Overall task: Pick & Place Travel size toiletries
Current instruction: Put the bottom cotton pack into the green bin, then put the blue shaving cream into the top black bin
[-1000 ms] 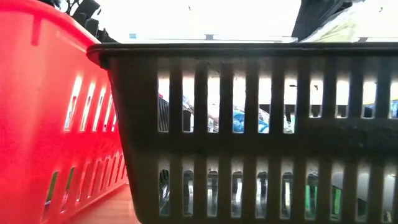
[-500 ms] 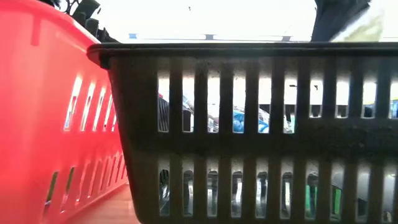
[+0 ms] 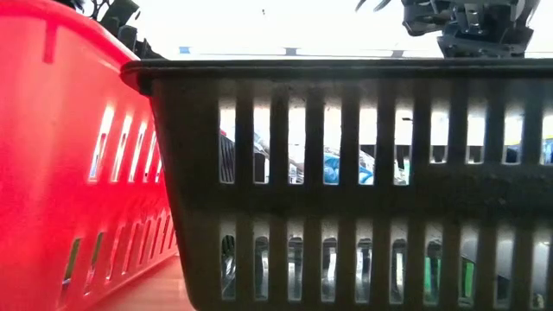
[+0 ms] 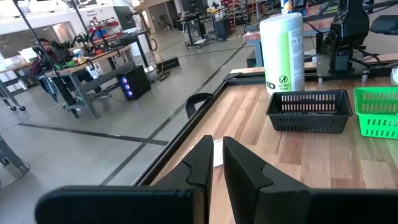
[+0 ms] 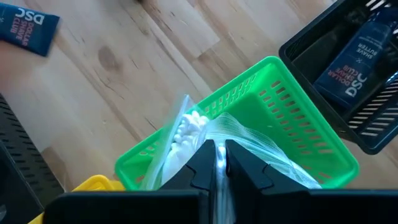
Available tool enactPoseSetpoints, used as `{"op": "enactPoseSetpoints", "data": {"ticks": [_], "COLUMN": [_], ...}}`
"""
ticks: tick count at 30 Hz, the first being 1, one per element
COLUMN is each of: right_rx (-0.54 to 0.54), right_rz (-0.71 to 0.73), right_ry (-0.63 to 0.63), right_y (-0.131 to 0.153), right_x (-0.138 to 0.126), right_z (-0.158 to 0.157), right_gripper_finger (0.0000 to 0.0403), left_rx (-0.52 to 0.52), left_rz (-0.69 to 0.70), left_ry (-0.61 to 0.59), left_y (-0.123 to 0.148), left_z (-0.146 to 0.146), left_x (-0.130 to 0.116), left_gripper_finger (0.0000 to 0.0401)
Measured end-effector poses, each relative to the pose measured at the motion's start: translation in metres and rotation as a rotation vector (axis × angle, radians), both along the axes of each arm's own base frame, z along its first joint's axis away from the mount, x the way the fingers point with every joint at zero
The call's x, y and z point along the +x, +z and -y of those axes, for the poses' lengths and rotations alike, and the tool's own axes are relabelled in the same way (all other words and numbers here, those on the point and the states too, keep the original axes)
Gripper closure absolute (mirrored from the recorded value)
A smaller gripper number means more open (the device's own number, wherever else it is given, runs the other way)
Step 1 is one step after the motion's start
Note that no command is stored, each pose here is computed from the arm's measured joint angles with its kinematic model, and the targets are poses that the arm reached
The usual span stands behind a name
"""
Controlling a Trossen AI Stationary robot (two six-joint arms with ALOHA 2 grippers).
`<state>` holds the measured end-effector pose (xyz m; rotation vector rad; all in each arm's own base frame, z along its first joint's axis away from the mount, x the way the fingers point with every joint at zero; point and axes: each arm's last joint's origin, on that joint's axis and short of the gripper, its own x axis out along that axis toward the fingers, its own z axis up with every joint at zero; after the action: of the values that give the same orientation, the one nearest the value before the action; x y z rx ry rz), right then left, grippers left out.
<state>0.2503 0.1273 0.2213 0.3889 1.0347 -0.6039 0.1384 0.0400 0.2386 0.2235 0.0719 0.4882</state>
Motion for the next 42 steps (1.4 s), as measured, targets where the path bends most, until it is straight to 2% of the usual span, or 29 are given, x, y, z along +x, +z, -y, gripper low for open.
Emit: {"op": "enactPoseSetpoints", "data": {"ticks": [13, 29, 35, 42], "right_rx": [-0.008, -0.01, 0.023, 0.043], "right_rz": [0.025, 0.016, -0.013, 0.024], "right_ry": [-0.034, -0.018, 0.017, 0.033], "right_y": [0.0, 0.0, 0.0, 0.013], "right_x": [0.001, 0.0, 0.0, -0.006], "right_z": [0.0, 0.0, -0.001, 0.002], "right_gripper_finger": [0.0372, 0.027, 0.027, 0.0283], "left_rx": [-0.001, -0.001, -0.001, -0.001], "left_rz": [0.0, 0.001, 0.001, 0.001], "left_ry": [0.0, 0.0, 0.0, 0.0], "left_y": [0.0, 0.0, 0.0, 0.0], "left_z": [0.0, 0.0, 0.0, 0.0], "left_x": [0.0, 0.0, 0.0, 0.0], "left_gripper_finger": [0.0371, 0.0371, 0.0371, 0.0371]}}
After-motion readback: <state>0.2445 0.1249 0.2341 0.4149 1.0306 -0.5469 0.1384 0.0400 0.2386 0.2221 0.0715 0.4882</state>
